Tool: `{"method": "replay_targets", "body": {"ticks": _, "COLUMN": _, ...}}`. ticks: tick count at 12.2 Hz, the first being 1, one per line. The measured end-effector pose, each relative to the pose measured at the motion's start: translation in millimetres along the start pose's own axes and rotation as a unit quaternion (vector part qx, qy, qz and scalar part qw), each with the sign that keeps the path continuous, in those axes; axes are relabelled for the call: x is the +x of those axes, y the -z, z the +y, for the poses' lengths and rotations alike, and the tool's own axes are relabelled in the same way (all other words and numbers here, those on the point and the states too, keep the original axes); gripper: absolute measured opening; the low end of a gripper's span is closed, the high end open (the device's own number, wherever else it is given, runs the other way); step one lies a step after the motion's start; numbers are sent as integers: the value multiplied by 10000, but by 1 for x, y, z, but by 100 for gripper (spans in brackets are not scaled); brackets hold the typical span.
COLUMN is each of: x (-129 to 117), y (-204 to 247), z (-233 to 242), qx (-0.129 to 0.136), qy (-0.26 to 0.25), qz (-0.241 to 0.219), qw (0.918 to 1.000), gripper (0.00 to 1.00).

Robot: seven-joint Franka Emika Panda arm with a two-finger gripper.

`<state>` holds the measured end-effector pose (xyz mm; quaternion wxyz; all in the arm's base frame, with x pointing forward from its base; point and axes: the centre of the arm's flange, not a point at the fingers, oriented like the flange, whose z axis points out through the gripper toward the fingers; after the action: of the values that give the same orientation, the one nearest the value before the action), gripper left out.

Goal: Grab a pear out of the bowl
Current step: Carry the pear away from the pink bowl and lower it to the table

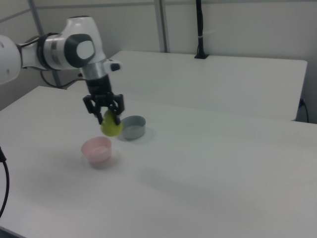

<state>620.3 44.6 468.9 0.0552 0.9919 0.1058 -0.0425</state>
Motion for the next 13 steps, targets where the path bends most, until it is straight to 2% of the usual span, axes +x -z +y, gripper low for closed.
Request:
{"method": "replay_targets", "body": {"ticks": 3, "x": -18, "y": -6, "z": 82, "qx": 51, "qy": -105, "qz": -32, "qw": 9999, "gripper": 68}}
{"method": "replay_targets", "body": {"ticks": 6, "x": -24, "y": -19, "z": 134, "qx": 46, "qy": -306, "qz": 153, "qw": 9994, "gripper": 68}}
{"method": "replay_targets", "body": {"ticks": 10, "x": -9, "y": -90, "z": 153, "qx": -26, "qy": -295, "qz": -36, "qw": 9996, "gripper": 68}}
{"method": "replay_targets", "body": {"ticks": 13, "x": -3, "y": -131, "z": 150, "qx": 43, "qy": -226, "qz": -266, "qw": 9994, "gripper": 68}}
